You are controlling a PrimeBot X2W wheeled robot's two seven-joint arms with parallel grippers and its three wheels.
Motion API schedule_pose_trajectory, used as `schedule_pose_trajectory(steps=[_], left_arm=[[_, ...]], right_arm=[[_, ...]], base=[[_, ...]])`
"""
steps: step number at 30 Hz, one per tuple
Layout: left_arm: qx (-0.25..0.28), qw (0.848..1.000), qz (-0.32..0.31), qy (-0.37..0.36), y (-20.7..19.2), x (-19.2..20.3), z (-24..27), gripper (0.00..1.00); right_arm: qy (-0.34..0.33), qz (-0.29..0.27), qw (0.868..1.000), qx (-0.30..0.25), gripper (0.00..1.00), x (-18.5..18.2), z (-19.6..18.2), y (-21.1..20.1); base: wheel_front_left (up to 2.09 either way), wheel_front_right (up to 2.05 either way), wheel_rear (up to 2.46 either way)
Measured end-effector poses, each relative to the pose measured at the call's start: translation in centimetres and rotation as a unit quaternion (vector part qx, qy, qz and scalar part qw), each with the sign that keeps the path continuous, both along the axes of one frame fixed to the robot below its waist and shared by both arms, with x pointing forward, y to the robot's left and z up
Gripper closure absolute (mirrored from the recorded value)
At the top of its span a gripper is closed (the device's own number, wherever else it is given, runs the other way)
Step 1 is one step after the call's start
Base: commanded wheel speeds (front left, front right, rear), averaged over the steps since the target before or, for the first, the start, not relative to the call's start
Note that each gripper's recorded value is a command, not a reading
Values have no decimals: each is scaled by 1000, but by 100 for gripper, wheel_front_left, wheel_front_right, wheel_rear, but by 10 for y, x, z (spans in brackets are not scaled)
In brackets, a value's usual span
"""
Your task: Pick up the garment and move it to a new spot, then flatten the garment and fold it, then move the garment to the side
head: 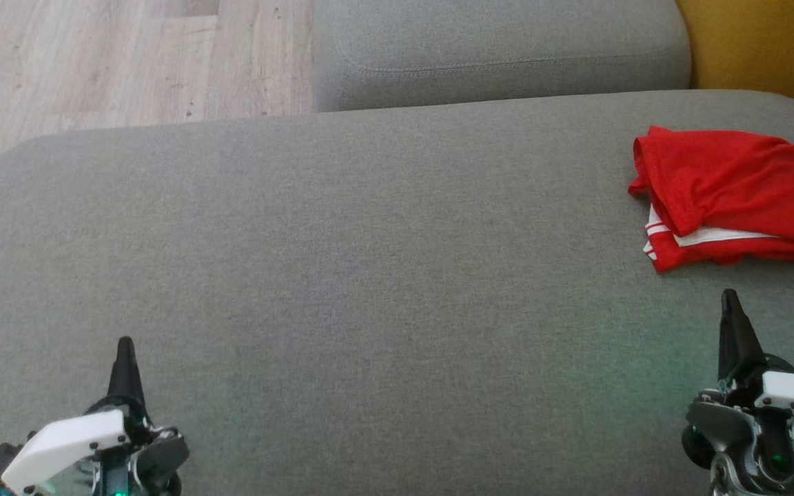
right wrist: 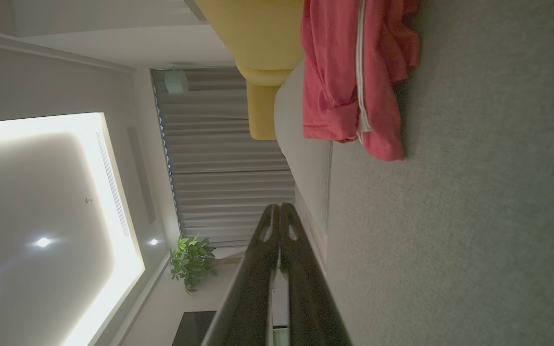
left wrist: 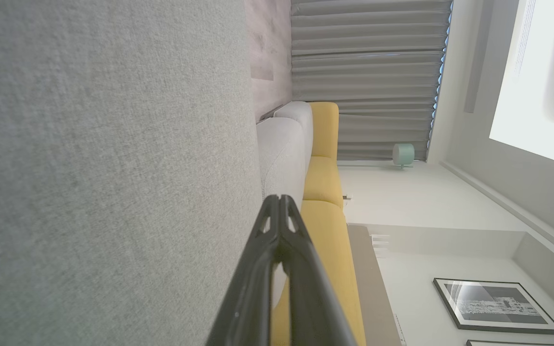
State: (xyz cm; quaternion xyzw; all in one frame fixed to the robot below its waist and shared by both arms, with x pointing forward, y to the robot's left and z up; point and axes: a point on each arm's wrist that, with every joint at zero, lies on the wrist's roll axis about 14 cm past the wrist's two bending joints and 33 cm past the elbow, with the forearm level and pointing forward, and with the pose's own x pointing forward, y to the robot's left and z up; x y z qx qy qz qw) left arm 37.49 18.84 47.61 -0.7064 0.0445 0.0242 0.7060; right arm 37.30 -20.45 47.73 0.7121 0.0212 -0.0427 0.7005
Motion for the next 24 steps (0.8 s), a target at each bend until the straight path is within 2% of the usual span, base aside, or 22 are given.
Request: schedule_pose_trajectory(steps=[24], left_arm=[[0, 1000, 0, 0, 0, 0, 0, 100]], right_arm=[[0, 0, 1000, 0, 100, 0, 0, -1]], base=[[0, 0, 0]])
